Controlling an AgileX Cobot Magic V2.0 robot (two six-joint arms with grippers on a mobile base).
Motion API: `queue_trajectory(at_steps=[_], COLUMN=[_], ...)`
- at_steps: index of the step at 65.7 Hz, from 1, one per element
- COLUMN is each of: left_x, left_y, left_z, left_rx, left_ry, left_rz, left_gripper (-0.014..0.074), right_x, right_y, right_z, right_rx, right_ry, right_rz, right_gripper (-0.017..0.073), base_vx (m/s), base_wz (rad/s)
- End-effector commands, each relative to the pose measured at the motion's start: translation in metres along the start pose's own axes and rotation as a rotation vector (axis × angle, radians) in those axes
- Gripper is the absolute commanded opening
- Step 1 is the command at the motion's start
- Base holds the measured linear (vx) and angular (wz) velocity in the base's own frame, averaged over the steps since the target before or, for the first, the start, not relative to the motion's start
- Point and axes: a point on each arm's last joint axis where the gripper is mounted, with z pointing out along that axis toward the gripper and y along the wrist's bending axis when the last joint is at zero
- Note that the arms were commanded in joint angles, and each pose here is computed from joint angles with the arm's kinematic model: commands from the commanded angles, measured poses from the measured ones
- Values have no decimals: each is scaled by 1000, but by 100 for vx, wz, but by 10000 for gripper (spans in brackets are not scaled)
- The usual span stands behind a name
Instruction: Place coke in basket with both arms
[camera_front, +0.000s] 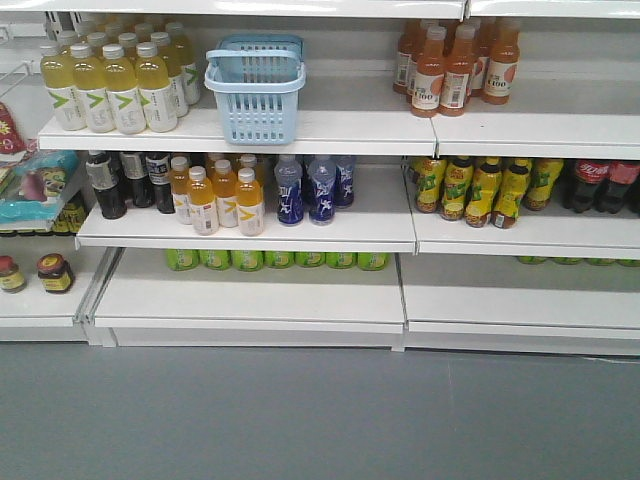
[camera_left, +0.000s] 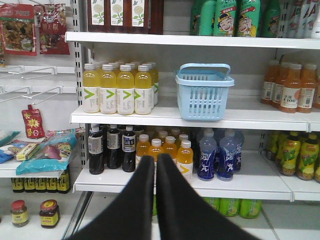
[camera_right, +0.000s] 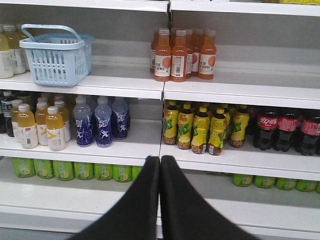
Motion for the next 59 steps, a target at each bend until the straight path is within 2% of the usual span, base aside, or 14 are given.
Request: queue_trajectory(at_steps=[1,59], left_x=[-18,-18], left_y=[-1,-1], left_z=[-3,-3], left_rx=[3,3], left_ry=[-111,-111], left_rz=[-20,-20], left_gripper=[-6,-6], right_x=[-5,-5], right_y=[0,0], right_z=[-1,-1], right_rx=[5,5], right_ry=[-82,-79], right_rz=[-5,-5], right_gripper=[-10,-10], base_vx=[20,18], base_wz=[-3,-3])
